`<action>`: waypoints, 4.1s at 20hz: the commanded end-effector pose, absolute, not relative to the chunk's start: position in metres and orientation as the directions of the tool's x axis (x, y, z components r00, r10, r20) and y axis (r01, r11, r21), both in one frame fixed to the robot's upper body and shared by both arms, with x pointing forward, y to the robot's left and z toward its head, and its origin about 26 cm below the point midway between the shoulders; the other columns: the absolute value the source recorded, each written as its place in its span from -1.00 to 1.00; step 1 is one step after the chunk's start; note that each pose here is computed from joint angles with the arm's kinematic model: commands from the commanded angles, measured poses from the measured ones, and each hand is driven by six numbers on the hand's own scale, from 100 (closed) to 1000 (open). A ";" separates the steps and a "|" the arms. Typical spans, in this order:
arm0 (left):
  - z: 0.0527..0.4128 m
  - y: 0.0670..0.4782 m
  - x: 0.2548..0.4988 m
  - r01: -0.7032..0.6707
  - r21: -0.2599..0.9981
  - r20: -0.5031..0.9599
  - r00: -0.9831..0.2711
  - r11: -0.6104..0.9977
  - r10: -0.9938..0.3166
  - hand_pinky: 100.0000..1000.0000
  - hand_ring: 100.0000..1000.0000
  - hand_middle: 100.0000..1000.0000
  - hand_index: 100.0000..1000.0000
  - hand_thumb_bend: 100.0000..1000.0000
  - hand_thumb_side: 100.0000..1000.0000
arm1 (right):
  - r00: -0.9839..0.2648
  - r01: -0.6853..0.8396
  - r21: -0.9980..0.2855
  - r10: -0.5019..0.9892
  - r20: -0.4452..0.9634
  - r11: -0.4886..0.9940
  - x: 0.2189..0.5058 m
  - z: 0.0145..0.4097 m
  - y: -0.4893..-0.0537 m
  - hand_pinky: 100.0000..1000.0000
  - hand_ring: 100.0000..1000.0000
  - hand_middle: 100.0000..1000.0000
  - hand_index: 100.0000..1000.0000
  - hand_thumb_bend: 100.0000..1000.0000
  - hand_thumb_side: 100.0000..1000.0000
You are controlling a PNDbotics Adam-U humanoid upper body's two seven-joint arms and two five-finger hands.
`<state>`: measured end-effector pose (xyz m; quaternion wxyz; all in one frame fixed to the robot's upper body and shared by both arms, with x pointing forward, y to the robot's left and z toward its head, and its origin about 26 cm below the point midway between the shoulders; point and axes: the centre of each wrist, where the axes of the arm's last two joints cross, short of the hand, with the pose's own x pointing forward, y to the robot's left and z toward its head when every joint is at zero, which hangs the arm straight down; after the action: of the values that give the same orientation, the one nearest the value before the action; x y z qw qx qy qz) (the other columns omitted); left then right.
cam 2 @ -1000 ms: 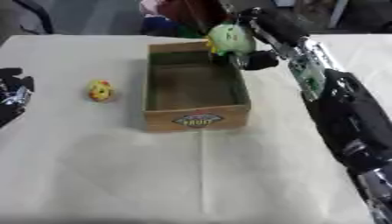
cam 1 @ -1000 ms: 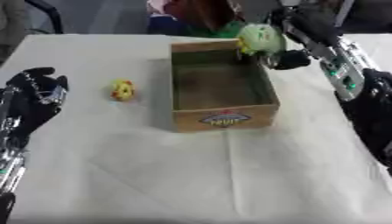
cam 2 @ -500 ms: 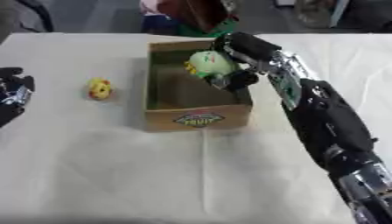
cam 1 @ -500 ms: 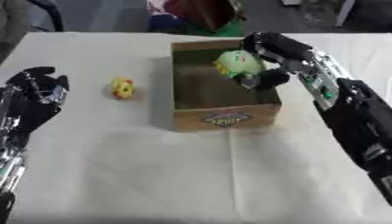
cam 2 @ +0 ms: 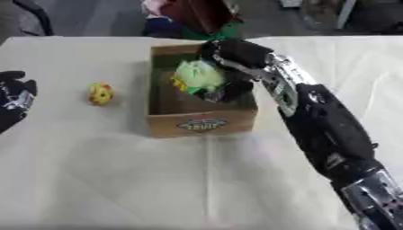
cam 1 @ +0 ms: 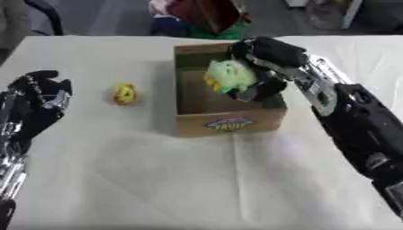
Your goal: Pick up objects on the table and place them in the box.
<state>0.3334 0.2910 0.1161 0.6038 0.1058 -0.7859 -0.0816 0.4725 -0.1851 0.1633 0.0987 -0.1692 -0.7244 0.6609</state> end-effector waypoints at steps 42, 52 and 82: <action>0.136 0.299 0.341 -0.067 0.336 0.898 -0.278 0.939 -0.341 0.30 0.17 -0.02 0.39 -0.66 -0.74 | -0.779 0.200 -0.945 0.627 0.006 0.257 0.470 0.211 -0.247 0.31 0.56 0.58 0.64 -0.56 -0.10; 0.173 0.325 0.375 -0.074 0.637 0.734 -0.247 0.767 -0.633 0.32 0.25 0.08 0.49 -0.55 -0.75 | -0.808 0.223 -0.899 0.587 0.045 0.376 0.448 0.232 -0.245 0.26 0.48 0.46 0.59 -0.58 -0.21; 0.126 0.309 0.461 0.018 0.977 0.210 -0.179 0.211 -0.961 0.06 -0.23 -0.43 0.01 -1.00 -0.68 | -0.834 0.105 -0.895 0.528 0.158 0.433 0.439 0.232 -0.241 0.25 0.46 0.44 0.57 -0.66 -0.22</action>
<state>0.4567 0.3054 0.1094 0.5210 0.3737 -0.5778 -0.5050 0.4399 -0.2385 0.2194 0.2276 -0.1870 -0.8158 0.4976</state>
